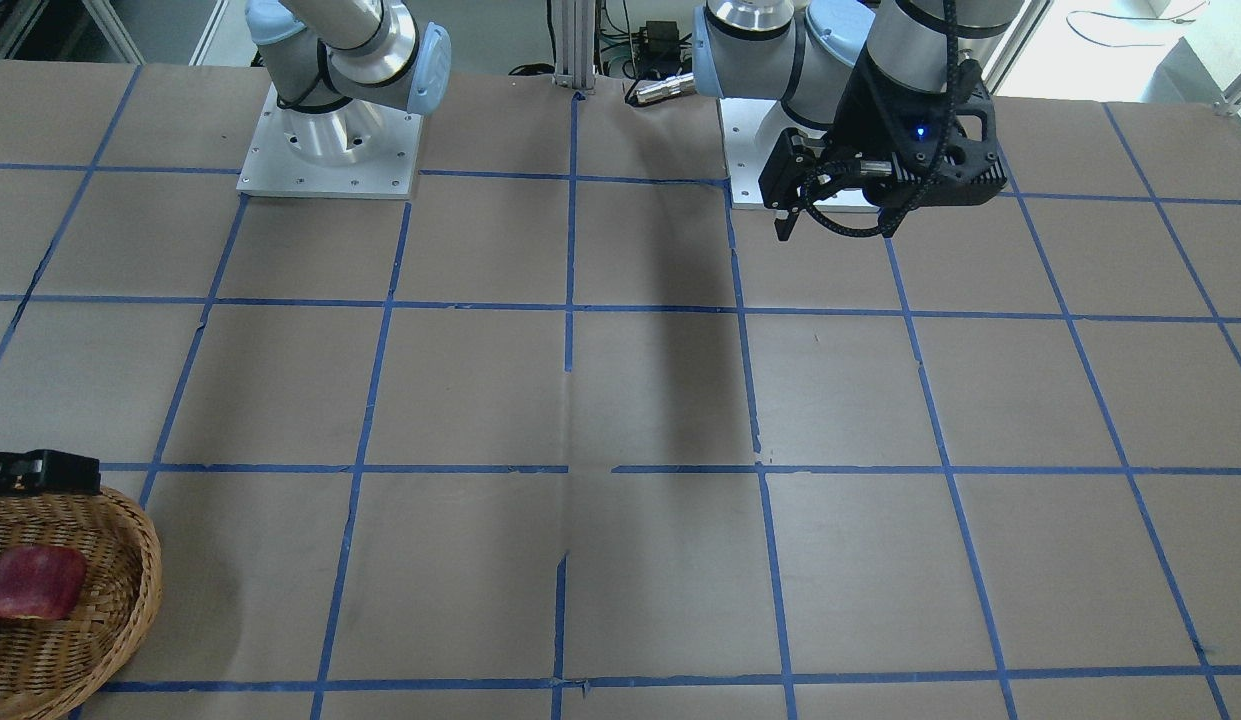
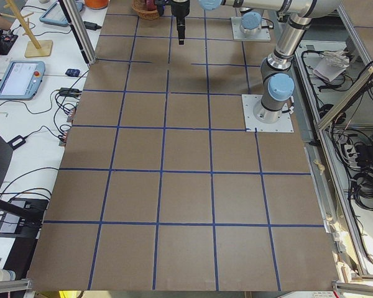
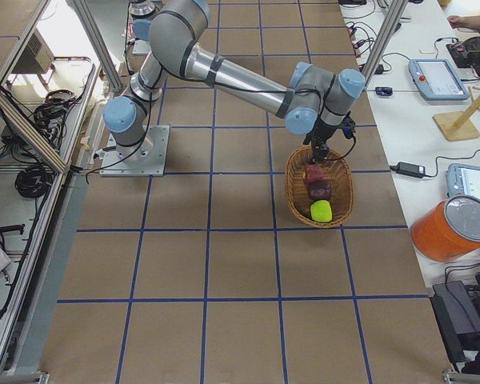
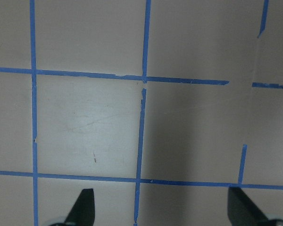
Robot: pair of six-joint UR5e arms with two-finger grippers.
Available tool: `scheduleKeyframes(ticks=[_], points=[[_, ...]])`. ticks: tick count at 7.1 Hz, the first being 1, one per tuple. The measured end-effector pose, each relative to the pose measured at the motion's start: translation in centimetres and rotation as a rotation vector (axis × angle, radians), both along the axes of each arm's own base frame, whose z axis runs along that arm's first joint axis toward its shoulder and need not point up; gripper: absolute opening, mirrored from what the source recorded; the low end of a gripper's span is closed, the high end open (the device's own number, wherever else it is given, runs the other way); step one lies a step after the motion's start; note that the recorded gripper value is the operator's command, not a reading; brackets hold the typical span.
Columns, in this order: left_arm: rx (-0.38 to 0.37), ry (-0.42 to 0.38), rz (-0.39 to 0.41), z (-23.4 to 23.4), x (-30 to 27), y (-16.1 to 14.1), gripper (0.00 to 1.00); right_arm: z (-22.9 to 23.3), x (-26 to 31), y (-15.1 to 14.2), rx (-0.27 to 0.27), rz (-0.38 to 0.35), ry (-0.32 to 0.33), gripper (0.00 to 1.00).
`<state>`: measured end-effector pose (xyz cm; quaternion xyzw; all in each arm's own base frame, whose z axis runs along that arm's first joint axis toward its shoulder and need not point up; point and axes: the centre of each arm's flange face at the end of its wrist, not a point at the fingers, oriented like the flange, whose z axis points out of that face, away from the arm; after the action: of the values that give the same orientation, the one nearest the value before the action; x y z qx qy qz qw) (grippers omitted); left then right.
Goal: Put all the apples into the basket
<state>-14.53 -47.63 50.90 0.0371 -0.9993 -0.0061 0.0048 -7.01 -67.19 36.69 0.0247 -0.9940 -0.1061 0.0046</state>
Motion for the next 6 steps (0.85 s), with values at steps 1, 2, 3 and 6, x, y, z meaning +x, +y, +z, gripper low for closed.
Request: scheduleKeyframes(ticks=[1,2,3,6], points=[[-0.001,0.000,0.000,0.0,0.0,0.0,1.00,4.2,2.9,2.4,-0.006,-0.046,-0.019,1.00],[-0.002,0.000,0.000,0.1,0.0,0.0,1.00,7.6,5.9,4.9,-0.019,-0.061,-0.017,1.00],[-0.002,0.001,0.000,0.1,0.0,0.0,1.00,10.4,8.8,7.8,-0.041,-0.054,-0.015,1.00],[0.001,0.002,0.000,-0.1,0.0,0.0,1.00,11.8,17.1,16.2,-0.093,-0.029,-0.003,1.00]])
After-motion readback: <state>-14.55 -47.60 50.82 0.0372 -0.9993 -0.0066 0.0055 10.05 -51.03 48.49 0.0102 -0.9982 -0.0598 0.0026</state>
